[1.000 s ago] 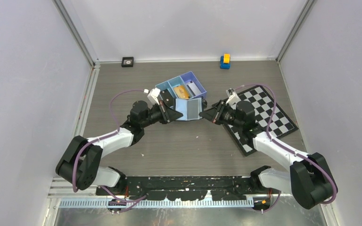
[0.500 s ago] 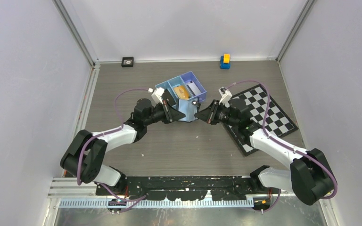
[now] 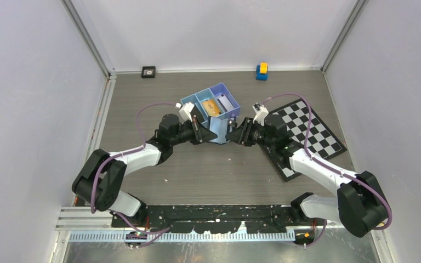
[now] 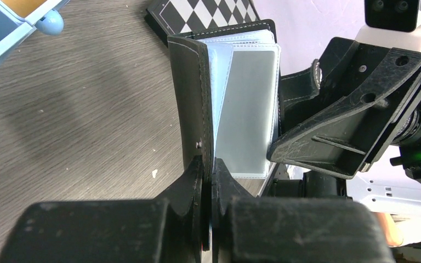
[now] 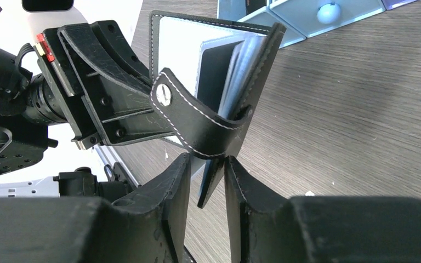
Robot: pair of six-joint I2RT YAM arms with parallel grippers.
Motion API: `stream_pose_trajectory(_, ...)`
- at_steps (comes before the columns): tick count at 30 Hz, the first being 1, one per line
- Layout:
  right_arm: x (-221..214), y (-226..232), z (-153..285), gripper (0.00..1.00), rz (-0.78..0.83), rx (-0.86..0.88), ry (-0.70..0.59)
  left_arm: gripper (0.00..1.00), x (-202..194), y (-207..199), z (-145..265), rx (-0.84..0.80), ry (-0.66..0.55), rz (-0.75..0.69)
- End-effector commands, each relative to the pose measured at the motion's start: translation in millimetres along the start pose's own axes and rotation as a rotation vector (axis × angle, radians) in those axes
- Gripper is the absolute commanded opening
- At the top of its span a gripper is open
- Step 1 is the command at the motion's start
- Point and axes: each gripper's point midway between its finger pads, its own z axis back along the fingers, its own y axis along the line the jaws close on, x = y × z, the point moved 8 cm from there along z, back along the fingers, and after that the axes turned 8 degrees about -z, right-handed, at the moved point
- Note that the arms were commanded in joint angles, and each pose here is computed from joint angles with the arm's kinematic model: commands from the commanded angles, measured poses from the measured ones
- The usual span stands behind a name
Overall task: Take the credit cards out of the card holder
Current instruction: Close the card holder at the center of the board.
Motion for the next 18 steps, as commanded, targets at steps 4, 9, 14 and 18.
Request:
stream_pose_trajectory(4,9.5,9.1,-4.8,0.35,0.036,0.012,-0.020,0.00,14.7,-22.0,-9.3,-0.096,-0.022,-0.078)
stream_pose_trajectory(9,8.1,2.9,-9.1,0.44,0.031,-0.023,-0.005,0.00,10.8,-28.3,-15.1,-0.116,0.010,-0.100)
stream_pose_trajectory(14,6.1,-4.5,-15.7,0.45,0.016,-0.058,0.018,0.00,8.8,-33.3,-17.4,-0.139,0.027,-0.115)
stream_pose_trajectory(18,6.1,-7.5,-17.5,0.46,0.011,-0.080,0.021,0.00,6.7,-33.2,-21.7,-0.157,0.045,-0.096)
